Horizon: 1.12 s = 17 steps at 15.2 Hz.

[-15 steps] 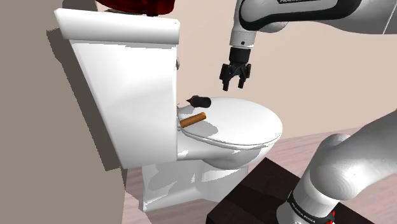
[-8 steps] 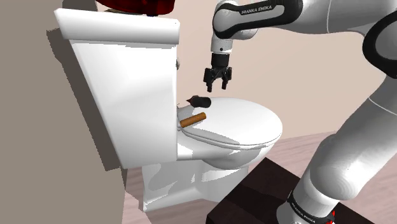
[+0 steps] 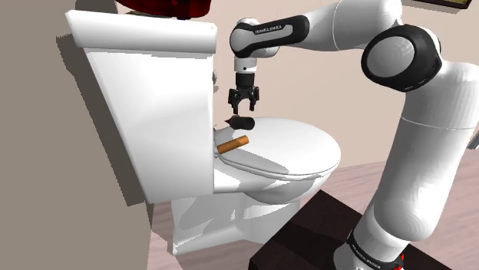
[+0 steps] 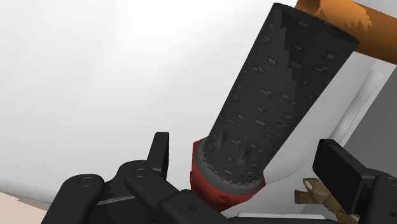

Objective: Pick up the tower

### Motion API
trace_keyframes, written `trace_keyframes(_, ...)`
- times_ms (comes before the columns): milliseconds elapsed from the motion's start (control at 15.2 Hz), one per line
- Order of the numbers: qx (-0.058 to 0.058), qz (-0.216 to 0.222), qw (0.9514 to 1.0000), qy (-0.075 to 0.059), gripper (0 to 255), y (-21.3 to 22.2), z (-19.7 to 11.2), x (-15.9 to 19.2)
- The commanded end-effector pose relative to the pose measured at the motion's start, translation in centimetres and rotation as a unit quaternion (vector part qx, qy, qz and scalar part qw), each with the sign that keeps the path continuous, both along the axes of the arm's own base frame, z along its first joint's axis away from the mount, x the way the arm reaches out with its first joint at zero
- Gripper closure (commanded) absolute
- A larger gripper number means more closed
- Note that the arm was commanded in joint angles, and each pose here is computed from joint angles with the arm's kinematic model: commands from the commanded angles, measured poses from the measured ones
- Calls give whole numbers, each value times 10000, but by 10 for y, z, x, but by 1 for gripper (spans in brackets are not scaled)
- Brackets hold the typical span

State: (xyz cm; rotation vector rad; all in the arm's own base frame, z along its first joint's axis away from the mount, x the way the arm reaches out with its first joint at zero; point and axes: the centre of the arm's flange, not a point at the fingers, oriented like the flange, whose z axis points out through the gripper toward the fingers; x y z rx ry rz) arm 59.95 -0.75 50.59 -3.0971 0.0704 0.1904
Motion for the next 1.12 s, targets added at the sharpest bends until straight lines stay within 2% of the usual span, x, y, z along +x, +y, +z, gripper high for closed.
trace_keyframes(0, 2, 56, 10000, 56, 0, 3, -13, 28)
trace_keyframes(132, 3, 91, 9999, 93, 0, 4, -21, 44)
trace_keyframes(594, 3, 91, 9999, 93, 0, 4, -61, 44)
trace_keyframes(726, 3, 91, 9999, 93, 0, 4, -61, 44)
trace_keyframes(792, 3, 91, 9999, 93, 255, 4, -61, 44)
trace_keyframes(1056, 3, 92, 9999, 93, 255, 5, -61, 43)
